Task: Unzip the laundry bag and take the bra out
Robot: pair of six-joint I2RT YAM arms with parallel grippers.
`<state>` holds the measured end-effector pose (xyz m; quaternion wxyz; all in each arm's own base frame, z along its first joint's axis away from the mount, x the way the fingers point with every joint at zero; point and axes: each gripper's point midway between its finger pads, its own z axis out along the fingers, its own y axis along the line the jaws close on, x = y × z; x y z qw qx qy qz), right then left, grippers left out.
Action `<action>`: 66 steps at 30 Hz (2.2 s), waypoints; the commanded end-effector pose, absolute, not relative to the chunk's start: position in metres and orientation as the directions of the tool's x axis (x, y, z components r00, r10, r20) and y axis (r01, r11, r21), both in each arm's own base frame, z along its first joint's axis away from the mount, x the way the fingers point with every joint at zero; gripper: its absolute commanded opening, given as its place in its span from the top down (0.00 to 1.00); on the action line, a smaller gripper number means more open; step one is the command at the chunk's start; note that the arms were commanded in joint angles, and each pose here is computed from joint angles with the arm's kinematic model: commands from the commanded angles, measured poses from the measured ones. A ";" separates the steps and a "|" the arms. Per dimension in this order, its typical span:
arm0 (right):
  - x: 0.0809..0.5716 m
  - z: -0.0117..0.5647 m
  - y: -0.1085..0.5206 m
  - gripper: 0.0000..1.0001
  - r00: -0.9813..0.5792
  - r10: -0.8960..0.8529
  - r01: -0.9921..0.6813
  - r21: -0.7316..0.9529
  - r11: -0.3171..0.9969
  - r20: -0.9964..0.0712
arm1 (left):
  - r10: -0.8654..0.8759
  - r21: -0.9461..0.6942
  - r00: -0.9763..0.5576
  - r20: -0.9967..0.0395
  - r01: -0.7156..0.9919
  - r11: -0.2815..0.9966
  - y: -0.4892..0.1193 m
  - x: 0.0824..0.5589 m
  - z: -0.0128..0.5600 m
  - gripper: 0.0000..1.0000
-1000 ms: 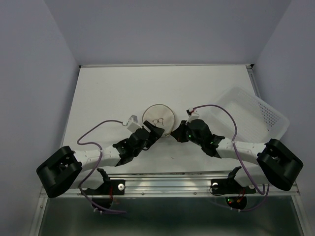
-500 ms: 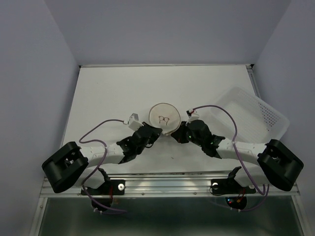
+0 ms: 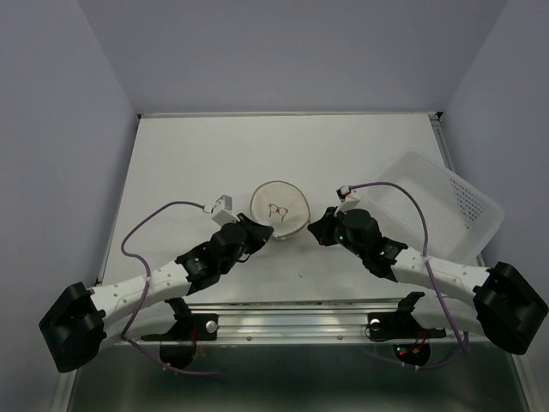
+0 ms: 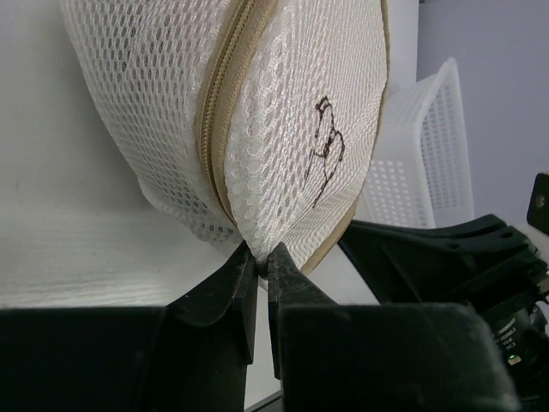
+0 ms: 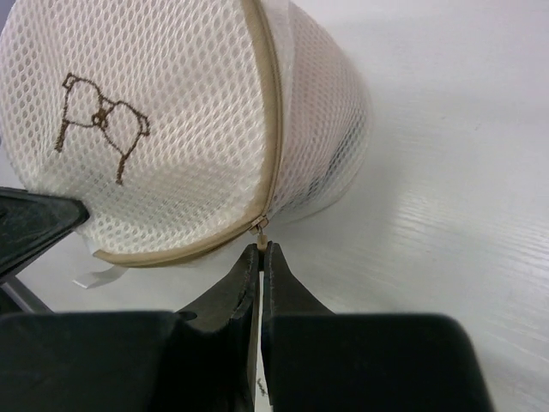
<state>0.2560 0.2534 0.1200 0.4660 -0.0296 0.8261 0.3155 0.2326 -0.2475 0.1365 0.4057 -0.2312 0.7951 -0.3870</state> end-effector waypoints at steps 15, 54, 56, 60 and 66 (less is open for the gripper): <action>0.260 0.138 0.233 0.99 -0.467 0.124 -0.447 0.355 0.821 -0.875 | -0.523 -0.631 -0.584 -0.621 -0.024 0.775 -0.200 0.244 0.120 1.00; 0.253 0.125 0.271 0.99 -0.576 0.214 -0.472 0.534 0.701 -0.789 | -0.641 -0.801 -0.614 -0.461 -0.024 0.599 -0.300 0.262 0.130 0.11; 0.252 0.124 0.271 0.99 -0.578 0.212 -0.472 0.534 0.702 -0.788 | -0.660 -0.813 -0.600 -0.452 -0.027 0.582 -0.302 0.266 0.134 0.11; 0.251 0.125 0.270 0.99 -0.575 0.214 -0.473 0.535 0.700 -0.789 | -0.662 -0.808 -0.598 -0.452 -0.039 0.587 -0.308 0.273 0.131 0.13; 0.250 0.125 0.270 0.99 -0.579 0.211 -0.475 0.536 0.698 -0.788 | -0.648 -0.820 -0.631 -0.426 -0.034 0.572 -0.325 0.276 0.123 0.25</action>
